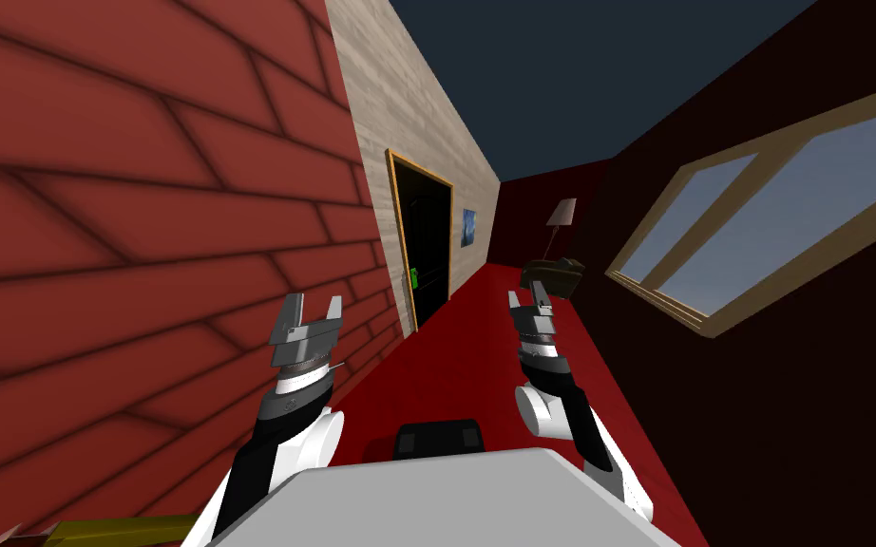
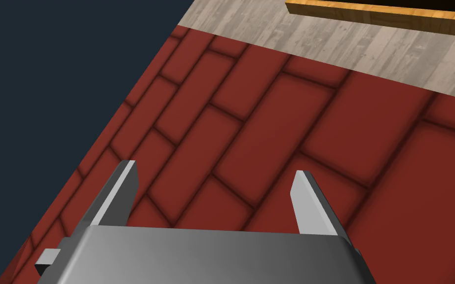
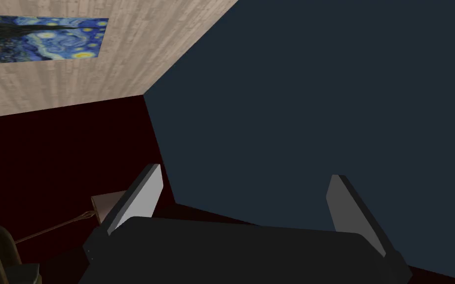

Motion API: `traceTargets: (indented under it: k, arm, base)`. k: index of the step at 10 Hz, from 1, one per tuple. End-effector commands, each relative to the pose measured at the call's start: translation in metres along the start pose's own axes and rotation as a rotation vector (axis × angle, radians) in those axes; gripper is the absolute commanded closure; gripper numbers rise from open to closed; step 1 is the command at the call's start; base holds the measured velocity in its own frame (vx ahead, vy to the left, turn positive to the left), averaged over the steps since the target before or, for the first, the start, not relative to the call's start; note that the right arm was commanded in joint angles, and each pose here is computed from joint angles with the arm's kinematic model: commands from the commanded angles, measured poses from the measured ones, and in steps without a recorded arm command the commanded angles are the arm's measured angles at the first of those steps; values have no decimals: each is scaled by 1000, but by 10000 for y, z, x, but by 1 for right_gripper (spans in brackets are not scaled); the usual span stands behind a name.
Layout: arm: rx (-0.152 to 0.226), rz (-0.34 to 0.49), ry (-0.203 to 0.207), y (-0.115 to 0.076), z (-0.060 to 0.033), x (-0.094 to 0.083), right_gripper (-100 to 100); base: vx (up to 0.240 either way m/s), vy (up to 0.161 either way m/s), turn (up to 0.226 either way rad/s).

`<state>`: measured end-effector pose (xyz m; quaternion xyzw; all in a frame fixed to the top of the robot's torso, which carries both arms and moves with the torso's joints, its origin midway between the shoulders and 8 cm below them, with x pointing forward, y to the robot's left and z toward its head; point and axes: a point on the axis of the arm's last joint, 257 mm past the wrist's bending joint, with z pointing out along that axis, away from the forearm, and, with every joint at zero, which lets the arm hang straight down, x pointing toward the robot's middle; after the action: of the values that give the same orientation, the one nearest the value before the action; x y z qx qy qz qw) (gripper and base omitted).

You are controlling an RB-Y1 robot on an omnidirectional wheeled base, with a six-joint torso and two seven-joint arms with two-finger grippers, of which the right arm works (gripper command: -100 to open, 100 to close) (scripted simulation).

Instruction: Pull the door open

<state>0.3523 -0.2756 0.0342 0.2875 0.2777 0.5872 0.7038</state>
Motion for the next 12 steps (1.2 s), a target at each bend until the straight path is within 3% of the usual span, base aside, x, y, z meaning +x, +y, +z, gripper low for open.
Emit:
traceTargets:
  k: [1, 5, 12]
  arm:
    - [18, -40, 20, -113, -11, 51, -100]
    - [52, -118, 60, -336, -40, 146, -100]
    - [131, -324, 171, -917, -154, 376, -100]
  base:
    - [72, -3, 130]
    - [142, 0, 104]
    - [146, -15, 137]
